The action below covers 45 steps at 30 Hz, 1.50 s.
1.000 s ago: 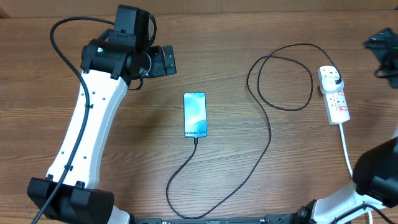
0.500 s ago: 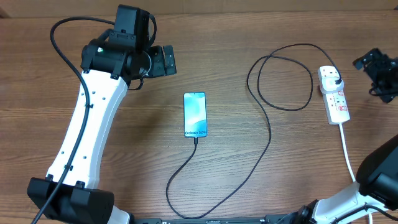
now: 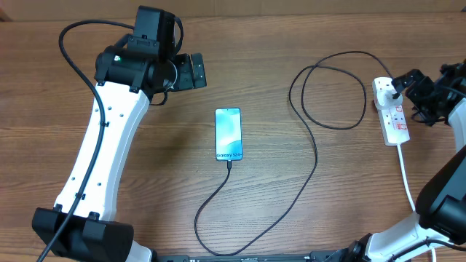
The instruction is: Plug charger to phone and switch on socket
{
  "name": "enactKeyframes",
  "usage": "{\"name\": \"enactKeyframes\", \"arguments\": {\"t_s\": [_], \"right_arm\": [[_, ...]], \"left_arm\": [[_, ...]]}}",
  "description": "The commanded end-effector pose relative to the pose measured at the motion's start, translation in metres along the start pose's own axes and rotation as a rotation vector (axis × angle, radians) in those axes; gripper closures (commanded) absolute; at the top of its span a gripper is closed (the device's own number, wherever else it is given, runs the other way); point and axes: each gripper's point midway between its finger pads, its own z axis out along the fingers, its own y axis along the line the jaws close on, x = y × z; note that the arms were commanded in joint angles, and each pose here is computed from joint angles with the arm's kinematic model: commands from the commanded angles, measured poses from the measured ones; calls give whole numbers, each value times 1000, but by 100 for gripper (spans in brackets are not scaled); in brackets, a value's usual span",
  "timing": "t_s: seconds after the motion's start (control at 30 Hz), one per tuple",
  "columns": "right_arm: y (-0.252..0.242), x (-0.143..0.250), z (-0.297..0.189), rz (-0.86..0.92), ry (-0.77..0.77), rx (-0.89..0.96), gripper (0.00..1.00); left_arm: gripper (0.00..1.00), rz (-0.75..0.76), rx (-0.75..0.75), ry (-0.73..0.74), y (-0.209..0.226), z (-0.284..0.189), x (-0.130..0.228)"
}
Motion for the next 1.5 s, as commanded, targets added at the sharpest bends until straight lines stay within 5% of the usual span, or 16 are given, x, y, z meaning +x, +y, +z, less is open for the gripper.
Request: {"name": "enactKeyframes", "arguments": {"t_s": [0.0,0.5,1.47], "right_arm": [[12,4,5,-34,-1,-27,0],[-8,1,25,-46,-22,86,0],[7,22,51,-99,79,-66,0]], "left_arm": [[0,16,-6,-31,1,-6,-8],[0,16,-6,-31,1,-6,-8],[0,16,-6,-31,1,-6,-8]]}}
